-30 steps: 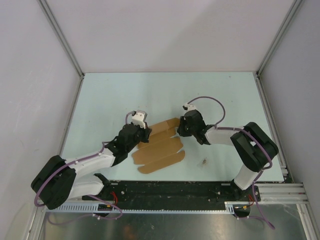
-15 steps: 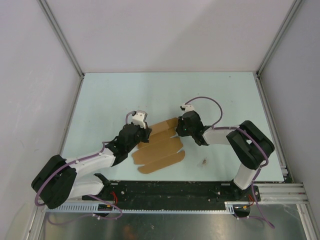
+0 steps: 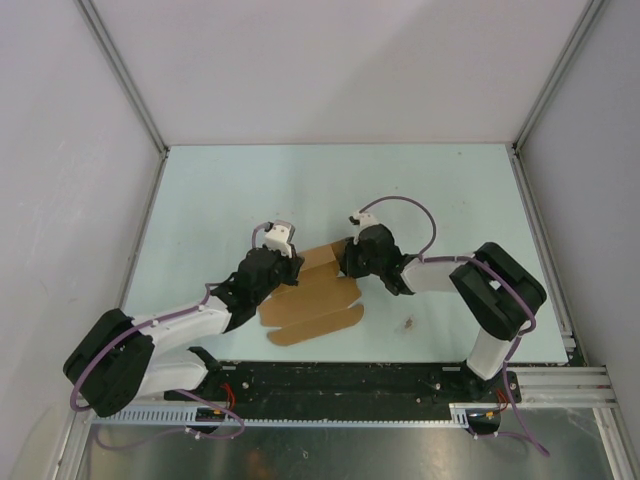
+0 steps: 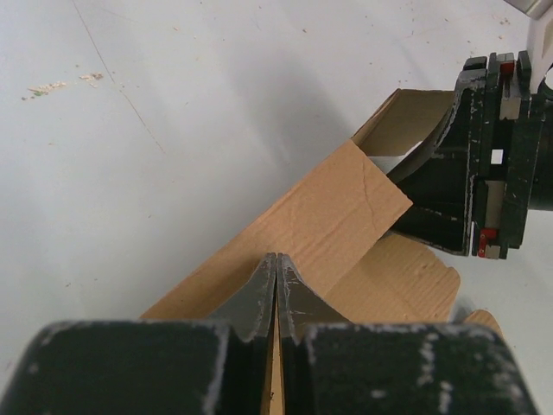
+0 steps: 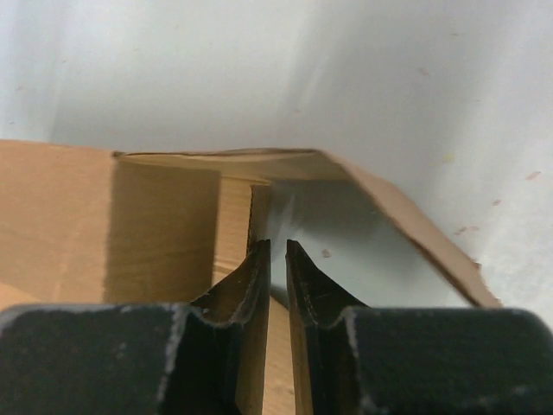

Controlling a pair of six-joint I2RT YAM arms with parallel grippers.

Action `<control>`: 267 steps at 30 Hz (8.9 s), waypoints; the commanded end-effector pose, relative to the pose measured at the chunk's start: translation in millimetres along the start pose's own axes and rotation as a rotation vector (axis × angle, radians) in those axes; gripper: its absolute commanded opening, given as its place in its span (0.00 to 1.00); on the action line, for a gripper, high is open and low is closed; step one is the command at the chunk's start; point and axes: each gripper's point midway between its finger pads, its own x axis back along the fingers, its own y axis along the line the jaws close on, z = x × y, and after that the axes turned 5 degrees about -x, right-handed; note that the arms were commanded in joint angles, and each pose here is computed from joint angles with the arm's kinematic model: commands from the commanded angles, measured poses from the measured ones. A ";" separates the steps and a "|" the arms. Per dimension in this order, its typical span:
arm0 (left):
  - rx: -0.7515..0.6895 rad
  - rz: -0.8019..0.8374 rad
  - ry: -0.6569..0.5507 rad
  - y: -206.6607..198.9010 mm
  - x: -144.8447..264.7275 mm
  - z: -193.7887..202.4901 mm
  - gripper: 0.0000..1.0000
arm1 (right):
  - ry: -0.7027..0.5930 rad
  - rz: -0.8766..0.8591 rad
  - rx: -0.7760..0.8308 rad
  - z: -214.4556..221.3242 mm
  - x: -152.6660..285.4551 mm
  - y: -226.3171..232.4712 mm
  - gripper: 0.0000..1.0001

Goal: Fold the paper box

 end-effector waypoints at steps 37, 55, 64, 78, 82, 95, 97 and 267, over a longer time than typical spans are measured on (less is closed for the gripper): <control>0.015 0.008 0.047 -2.3 4.0 17.5 0.04 | 0.110 -0.069 -0.056 41.0 -25.2 9.7 0.16; 0.015 -0.001 0.034 -0.2 6.4 14.6 0.04 | 0.112 -0.069 -0.028 28.3 -15.7 17.0 0.19; 0.012 -0.011 0.029 1.5 6.8 12.4 0.04 | -0.008 -0.059 -0.029 -26.2 14.9 17.7 0.28; 0.011 -0.012 0.032 1.4 6.3 12.2 0.05 | -0.132 0.041 0.077 -78.4 64.3 -5.8 0.44; 0.014 -0.014 0.027 2.0 7.0 10.9 0.05 | -0.135 0.062 0.158 -85.2 74.7 -16.1 0.54; 0.013 -0.014 0.028 1.7 6.8 11.1 0.05 | -0.047 -0.129 0.486 -76.8 71.9 -4.1 0.59; 0.013 -0.014 0.028 1.7 7.0 11.0 0.05 | -0.041 -0.135 0.510 -75.7 68.7 -4.5 0.59; -0.006 -0.043 0.026 6.6 10.4 0.9 0.11 | 0.048 -0.417 0.539 -54.9 61.8 80.2 0.48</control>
